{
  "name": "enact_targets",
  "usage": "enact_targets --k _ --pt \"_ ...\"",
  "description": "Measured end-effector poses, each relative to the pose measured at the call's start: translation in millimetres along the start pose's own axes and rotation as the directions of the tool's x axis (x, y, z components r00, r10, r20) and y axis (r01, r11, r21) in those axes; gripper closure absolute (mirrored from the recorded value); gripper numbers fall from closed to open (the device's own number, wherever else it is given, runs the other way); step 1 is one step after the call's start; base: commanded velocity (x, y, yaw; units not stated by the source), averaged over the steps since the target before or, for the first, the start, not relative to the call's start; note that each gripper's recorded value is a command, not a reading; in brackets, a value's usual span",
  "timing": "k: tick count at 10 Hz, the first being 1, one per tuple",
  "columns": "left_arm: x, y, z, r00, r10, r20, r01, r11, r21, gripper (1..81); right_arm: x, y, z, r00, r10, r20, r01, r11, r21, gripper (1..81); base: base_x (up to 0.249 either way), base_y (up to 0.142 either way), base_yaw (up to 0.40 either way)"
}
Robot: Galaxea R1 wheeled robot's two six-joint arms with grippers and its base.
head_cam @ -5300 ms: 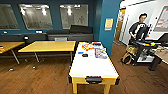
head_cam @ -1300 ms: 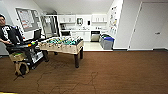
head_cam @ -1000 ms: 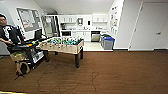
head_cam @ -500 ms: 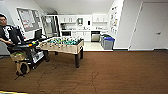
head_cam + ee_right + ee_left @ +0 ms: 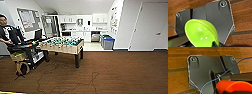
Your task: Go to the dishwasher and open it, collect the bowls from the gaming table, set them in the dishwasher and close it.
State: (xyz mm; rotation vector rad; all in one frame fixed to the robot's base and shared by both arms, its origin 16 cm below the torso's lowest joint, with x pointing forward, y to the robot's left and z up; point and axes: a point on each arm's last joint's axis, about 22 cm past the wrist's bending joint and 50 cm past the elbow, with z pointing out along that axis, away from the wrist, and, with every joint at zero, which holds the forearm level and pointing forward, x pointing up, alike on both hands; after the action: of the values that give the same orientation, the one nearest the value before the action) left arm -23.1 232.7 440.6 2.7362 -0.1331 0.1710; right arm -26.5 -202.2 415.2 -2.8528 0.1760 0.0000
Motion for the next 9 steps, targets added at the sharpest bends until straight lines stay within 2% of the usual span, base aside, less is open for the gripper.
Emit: enact_targets --k 2,4,9 --pt "-8 1.7 -1 0.9999 -0.004 0.011 0.004 1.0 -0.001 81.1 -8 -1 0 0.9999 0.0 0.012 0.0 1.0 0.001 81.1 0.092 0.0 0.0" --pt "7 0.7 1 0.9999 0.002 -0.011 -0.002 1.0 -0.004 81.1 5 -3 1 0.9999 -0.007 -0.009 0.007 1.0 0.005 81.1 0.095 0.0 0.0" --pt "2 4.3 2 1.0 -0.001 -0.006 0.001 1.0 -0.008 81.1 2 -3 1 0.9999 -0.011 -0.003 0.011 0.9999 0.005 81.1 0.098 0.0 0.0"
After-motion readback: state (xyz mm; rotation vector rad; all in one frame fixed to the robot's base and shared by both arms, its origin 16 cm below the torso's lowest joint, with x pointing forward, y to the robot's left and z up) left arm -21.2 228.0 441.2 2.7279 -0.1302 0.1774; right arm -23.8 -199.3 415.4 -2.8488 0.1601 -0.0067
